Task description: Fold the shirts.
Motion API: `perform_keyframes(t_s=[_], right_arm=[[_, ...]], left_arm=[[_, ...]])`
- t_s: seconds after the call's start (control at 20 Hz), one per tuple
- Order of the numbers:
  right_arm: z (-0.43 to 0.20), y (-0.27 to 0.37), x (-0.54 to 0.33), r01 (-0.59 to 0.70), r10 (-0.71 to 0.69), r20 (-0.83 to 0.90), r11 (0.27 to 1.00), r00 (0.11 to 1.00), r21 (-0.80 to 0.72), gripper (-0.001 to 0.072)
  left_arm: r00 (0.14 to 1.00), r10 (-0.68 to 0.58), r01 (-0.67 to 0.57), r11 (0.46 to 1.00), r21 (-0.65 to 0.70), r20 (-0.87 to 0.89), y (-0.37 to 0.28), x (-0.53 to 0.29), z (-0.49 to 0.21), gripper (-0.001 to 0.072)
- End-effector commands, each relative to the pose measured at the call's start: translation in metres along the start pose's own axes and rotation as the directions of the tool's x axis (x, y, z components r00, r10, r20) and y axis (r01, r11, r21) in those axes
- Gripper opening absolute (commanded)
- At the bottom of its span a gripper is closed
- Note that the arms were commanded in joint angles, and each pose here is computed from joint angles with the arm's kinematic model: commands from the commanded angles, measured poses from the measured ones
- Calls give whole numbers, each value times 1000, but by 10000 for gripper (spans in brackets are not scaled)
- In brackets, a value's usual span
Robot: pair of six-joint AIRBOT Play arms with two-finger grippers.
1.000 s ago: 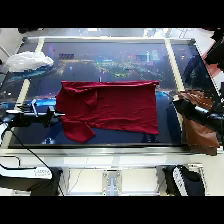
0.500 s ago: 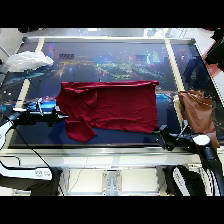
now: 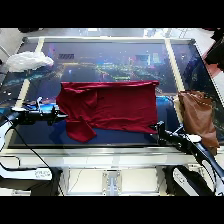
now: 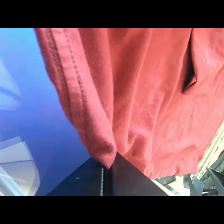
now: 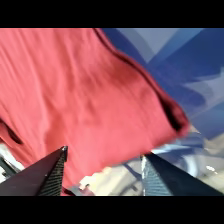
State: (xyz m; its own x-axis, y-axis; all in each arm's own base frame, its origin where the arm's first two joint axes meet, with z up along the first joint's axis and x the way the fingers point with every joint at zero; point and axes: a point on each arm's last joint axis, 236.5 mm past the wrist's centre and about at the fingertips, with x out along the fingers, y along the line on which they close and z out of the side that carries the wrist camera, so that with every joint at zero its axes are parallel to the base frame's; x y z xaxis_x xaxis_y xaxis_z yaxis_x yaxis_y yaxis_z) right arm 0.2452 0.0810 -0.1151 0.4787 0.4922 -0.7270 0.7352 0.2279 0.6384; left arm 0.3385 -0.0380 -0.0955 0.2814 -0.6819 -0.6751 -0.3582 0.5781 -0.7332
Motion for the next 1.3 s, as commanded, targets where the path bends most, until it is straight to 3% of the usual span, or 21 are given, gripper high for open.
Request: perform_keyframes(t_s=[0.0,0.05,0.15,0.2,0.25,0.4,0.5,0.6,0.75,0.95,1.05,1.15,1.25], right_arm=[[31,-2,4,7,-7,122,1000,993,0,381],[40,4,2,-1,2,154,1000,988,-6,249],[54,18,-2,-21,26,200,999,979,-28,208],[60,28,-5,-33,42,220,998,974,-45,45],[64,41,-9,-44,66,229,994,971,-100,13],[56,101,-27,-87,169,169,908,971,-410,12],[51,144,-53,-113,237,166,835,957,-539,11],[35,181,-84,-122,287,142,734,947,-668,10],[-12,226,-155,-96,361,115,517,925,-851,8],[-81,254,-298,126,504,265,292,822,-948,7],[-109,260,-368,247,593,352,253,724,-935,6],[-129,275,-427,339,677,400,230,617,-912,5],[-131,295,-457,405,709,425,211,563,-890,6]], left_arm=[[1000,0,0,1000,2,1,-1,0,0,18],[1000,0,0,1000,2,1,-1,0,0,18],[1000,-1,1,1000,2,1,-1,0,0,18],[1000,-4,4,1000,1,4,-2,-1,1,17],[1000,-7,6,1000,5,9,-4,-2,2,17],[998,-17,11,996,88,66,-27,-22,4,15],[989,-36,9,983,184,146,-57,-50,5,15],[973,-72,5,956,294,219,-92,-85,-6,14],[928,-128,-14,926,377,349,-137,-142,-35,14],[715,-191,-186,875,446,673,-195,-251,-72,13],[615,-178,-354,808,471,768,-231,-300,-100,12],[481,-135,-523,749,407,866,-263,-357,-112,12],[412,-131,-614,692,381,902,-293,-398,-114,12]])
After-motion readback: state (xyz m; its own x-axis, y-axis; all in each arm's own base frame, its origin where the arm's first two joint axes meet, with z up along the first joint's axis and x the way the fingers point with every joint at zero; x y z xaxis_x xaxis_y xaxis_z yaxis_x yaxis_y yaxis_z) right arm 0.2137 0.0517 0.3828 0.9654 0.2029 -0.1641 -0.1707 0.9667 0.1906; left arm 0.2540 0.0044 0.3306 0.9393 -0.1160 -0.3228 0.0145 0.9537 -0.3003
